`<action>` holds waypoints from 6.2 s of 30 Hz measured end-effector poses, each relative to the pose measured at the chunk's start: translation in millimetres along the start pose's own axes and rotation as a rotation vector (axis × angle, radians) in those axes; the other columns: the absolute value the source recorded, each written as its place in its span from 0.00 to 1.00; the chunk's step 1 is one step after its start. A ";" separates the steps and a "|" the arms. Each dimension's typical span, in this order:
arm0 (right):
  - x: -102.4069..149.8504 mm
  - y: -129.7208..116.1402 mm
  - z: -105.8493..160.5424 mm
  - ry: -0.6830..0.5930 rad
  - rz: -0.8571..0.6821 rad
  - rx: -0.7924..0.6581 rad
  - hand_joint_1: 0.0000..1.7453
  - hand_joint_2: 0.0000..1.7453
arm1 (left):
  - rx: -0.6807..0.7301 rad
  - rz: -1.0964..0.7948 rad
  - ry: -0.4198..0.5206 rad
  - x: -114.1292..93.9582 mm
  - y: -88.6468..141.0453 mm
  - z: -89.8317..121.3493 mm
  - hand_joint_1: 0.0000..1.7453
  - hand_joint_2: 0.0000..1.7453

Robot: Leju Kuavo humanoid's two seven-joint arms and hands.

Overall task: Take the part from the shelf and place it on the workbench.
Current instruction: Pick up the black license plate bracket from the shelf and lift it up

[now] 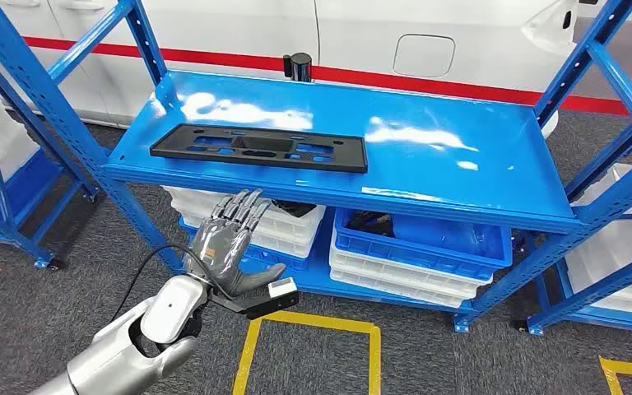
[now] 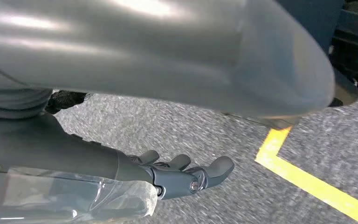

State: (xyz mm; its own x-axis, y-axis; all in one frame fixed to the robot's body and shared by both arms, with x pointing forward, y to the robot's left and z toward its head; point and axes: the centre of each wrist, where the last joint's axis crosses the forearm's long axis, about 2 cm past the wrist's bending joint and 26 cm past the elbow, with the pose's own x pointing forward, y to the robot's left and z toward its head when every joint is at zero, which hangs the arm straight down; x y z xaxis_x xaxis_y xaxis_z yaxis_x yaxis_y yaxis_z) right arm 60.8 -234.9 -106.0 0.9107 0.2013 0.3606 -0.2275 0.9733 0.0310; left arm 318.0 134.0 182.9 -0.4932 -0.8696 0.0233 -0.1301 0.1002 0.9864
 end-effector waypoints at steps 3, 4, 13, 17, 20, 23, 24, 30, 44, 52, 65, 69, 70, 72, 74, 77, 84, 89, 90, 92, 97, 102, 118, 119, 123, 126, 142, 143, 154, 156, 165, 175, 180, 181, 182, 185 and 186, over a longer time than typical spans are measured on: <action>-0.1 -1.6 -0.1 0.000 0.001 -0.003 0.00 0.00 | 0.000 -0.001 0.000 0.0 0.1 -0.2 0.00 0.00; -0.2 -2.6 -0.1 0.001 0.002 -0.006 0.00 0.00 | 0.000 -0.001 0.000 0.0 0.1 -0.2 0.00 0.00; 1.8 -2.7 -0.5 -0.005 0.001 -0.005 0.00 0.00 | 0.004 -0.002 -0.002 0.3 1.8 -1.8 0.00 0.00; -0.5 -0.8 0.0 -0.005 0.000 0.000 0.00 0.00 | -0.005 -0.001 -0.001 1.0 -0.1 -0.2 0.00 0.00; 0.8 -1.3 -0.2 -0.012 -0.001 -0.001 0.00 0.00 | -0.011 -0.001 -0.002 1.3 -1.0 0.4 0.00 0.00; 1.3 -1.3 -0.4 -0.013 0.000 -0.001 0.00 0.00 | -0.013 -0.003 -0.001 1.4 -1.0 0.4 0.00 0.00; 1.6 -1.3 -0.4 -0.014 0.000 -0.001 0.00 0.00 | -0.012 -0.004 -0.001 1.1 -0.4 -0.1 0.00 0.00; 0.2 -1.0 -0.1 -0.012 0.002 0.000 0.00 0.00 | -0.016 -0.007 -0.003 2.2 -1.4 0.7 0.00 0.00; 1.1 -2.0 -0.3 -0.015 -0.006 0.004 0.00 0.00 | -0.038 -0.022 -0.001 9.0 2.6 2.5 0.00 0.00; 1.3 -0.3 -0.3 -0.001 -0.010 0.012 0.00 0.00 | -0.042 0.029 -0.040 11.3 1.4 3.5 0.00 0.00; 1.1 -0.8 -0.3 -0.016 -0.009 0.011 0.00 0.00 | -0.122 0.165 -0.076 16.4 4.0 -1.8 0.00 1.00; 1.9 0.3 -0.4 -0.012 -0.010 0.014 0.00 0.00 | -0.126 0.165 -0.066 15.2 5.6 -4.0 0.00 1.00; 1.8 0.2 -0.4 -0.012 -0.010 0.014 0.00 0.00 | -0.127 0.165 -0.065 15.0 5.5 -4.1 0.00 1.00; 2.2 0.0 -0.5 -0.013 -0.009 0.014 0.00 0.00 | -0.129 0.166 -0.063 14.7 5.7 -4.4 0.00 1.00; 2.4 0.0 -0.5 -0.013 -0.008 0.014 0.00 0.00 | -0.132 0.168 -0.062 14.7 5.7 -4.5 0.00 1.00; 1.7 0.2 -0.4 -0.011 -0.008 0.016 0.00 0.00 | -0.136 0.171 -0.060 15.0 5.1 -4.2 0.00 1.00; 2.4 2.3 -0.4 -0.014 -0.008 0.019 0.00 0.00 | -0.141 0.174 -0.053 13.3 5.9 -6.1 0.00 1.00; 2.2 1.5 -0.4 -0.017 -0.008 0.017 0.00 0.00 | -0.146 0.182 -0.053 12.7 6.2 -6.8 0.00 1.00; 1.8 1.6 -0.4 -0.016 -0.008 0.017 0.00 0.00 | -0.149 0.185 -0.053 12.9 6.0 -6.6 0.00 1.00; 0.7 1.4 -0.1 -0.014 -0.008 0.016 0.00 0.00 | -0.154 0.190 -0.054 13.3 5.4 -6.1 0.00 1.00; 1.6 1.4 -0.3 -0.018 -0.009 0.018 0.00 0.00 | -0.151 0.188 -0.052 12.4 7.2 -7.7 0.00 1.00; 1.9 1.7 -0.4 -0.019 -0.011 0.018 0.00 0.00 | -0.148 0.188 -0.046 10.3 9.4 -10.0 0.00 1.00; 3.7 3.7 -0.6 -0.034 -0.012 0.019 0.00 0.00 | -0.146 0.169 -0.016 1.7 12.4 -16.4 0.00 1.00; 3.5 3.4 -0.6 -0.034 -0.012 0.019 0.00 0.00 | -0.147 0.168 -0.014 1.2 11.9 -16.6 0.00 1.00; 1.7 1.3 -0.3 -0.027 -0.014 0.014 0.00 0.00 | -0.147 0.161 -0.006 0.0 10.8 -16.8 0.00 1.00; 1.8 -1.1 -0.5 -0.022 -0.017 0.009 0.00 0.00 | -0.129 0.131 0.008 -1.2 13.6 -19.0 0.00 1.00; 1.8 -2.5 -0.5 -0.025 -0.033 0.000 0.00 0.00 | 0.070 -0.012 -0.008 1.9 55.1 -29.4 0.00 1.00; 2.0 -2.6 -0.6 -0.025 -0.035 -0.001 0.00 0.00 | 0.084 -0.014 -0.015 3.3 58.3 -29.4 0.00 1.00; 0.3 -2.5 -0.2 -0.021 -0.041 -0.004 0.00 0.00 | 0.118 0.091 -0.117 18.2 73.0 -18.8 0.00 1.00; 0.7 -2.7 -0.3 -0.021 -0.041 -0.004 0.00 0.00 | 0.105 0.137 -0.148 21.6 73.9 -15.7 0.00 1.00; 2.1 -3.3 -0.6 -0.024 -0.041 -0.005 0.00 0.00 | 0.022 0.320 -0.294 39.8 73.1 1.0 0.00 1.00; 2.2 -3.3 -0.7 -0.025 -0.036 -0.001 0.00 0.00 | -0.097 0.546 -0.409 54.1 61.9 19.2 0.00 1.00; 1.8 -3.3 -0.6 -0.025 -0.034 0.001 0.00 0.00 | -0.124 0.567 -0.415 57.4 54.4 25.3 0.00 1.00; 1.6 -3.2 -0.5 -0.024 -0.034 0.001 0.00 0.00 | -0.131 0.570 -0.414 58.0 52.5 26.9 0.00 1.00; 1.2 -3.1 -0.4 -0.024 -0.034 0.002 0.00 0.00 | -0.139 0.575 -0.412 58.7 50.0 29.1 0.00 1.00; 0.4 -3.0 -0.3 -0.022 -0.034 0.003 0.00 0.00 | -0.157 0.578 -0.401 59.7 43.1 35.0 0.00 1.00; 0.6 -3.1 -0.3 -0.022 -0.034 0.003 0.00 0.00 | -0.158 0.573 -0.395 59.6 41.6 36.4 0.00 1.00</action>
State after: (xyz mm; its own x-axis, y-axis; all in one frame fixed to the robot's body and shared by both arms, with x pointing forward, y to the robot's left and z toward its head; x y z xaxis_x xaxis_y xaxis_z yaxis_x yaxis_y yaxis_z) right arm 62.1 -237.8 -106.2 0.9101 0.1654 0.3800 -0.1974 0.9792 0.0466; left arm 251.9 103.9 219.4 -0.7250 -0.4582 0.5142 0.3546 0.3917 0.8490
